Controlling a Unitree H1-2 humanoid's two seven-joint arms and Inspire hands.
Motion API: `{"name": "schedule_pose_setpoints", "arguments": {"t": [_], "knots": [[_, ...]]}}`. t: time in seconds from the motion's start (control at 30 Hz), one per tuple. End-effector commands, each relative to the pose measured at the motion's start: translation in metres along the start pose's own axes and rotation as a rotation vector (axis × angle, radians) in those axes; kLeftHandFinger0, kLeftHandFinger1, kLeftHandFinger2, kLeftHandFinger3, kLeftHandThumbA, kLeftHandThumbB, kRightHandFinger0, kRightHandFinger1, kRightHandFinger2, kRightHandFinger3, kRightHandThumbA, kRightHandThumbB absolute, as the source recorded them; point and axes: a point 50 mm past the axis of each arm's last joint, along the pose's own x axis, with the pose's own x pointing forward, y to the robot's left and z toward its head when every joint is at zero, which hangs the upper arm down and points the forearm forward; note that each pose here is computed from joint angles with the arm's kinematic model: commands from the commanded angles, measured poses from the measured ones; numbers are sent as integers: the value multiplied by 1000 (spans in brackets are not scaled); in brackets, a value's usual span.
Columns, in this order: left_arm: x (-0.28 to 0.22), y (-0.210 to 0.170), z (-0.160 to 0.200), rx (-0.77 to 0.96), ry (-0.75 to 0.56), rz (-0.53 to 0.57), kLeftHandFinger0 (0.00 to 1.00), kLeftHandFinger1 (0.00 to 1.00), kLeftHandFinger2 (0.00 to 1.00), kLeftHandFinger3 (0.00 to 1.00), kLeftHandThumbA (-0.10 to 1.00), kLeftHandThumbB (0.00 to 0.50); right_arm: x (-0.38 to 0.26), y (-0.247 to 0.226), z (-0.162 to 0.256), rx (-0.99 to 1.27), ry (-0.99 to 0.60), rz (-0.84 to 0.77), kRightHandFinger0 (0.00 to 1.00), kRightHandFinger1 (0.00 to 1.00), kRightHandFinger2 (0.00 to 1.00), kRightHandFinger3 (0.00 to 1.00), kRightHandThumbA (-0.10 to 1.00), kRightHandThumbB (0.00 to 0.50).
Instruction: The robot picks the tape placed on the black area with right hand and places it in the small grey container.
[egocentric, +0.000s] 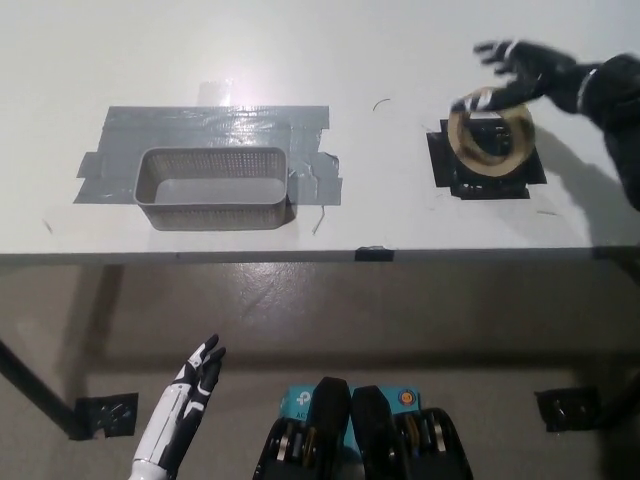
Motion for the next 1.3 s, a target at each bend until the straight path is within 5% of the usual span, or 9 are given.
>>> {"name": "schedule_pose_setpoints", "arguments": {"t": [0.0, 0.27, 0.37, 0.73, 0.87, 0.93, 1.27], "knots": [[0, 7, 7, 9, -39, 5, 1000, 1000, 1000, 1000, 968, 5, -81, -113, 117, 292, -478, -113, 1000, 1000, 1000, 1000, 1000, 462], [-1, 7, 3, 10, -27, 6, 1000, 1000, 1000, 1000, 984, 4, -130, -118, 149, 143, -596, -184, 1000, 1000, 1000, 1000, 1000, 419], [-2, 6, 1, 9, -26, 7, 1000, 1000, 1000, 1000, 992, 13, -124, -106, 142, -13, -492, -196, 1000, 1000, 1000, 1000, 1000, 500], [0, 6, 4, 8, -23, 5, 1000, 1000, 1000, 1000, 999, 4, -68, -52, 76, -352, -149, -62, 1000, 1000, 1000, 1000, 1000, 499], [-2, 6, 4, 8, -19, 3, 1000, 1000, 1000, 1000, 988, 0, -52, -29, 62, -495, -121, -32, 1000, 1000, 1000, 1000, 1000, 454], [-2, 5, 3, 8, -16, 1, 1000, 1000, 1000, 1000, 991, 0, -39, -19, 54, -533, -31, -16, 1000, 1000, 1000, 1000, 1000, 500], [-2, 4, 4, 0, -22, -4, 1000, 1000, 1000, 1000, 985, 0, 2, 10, 31, -579, 123, 5, 1000, 1000, 1000, 1000, 1000, 500]]}}
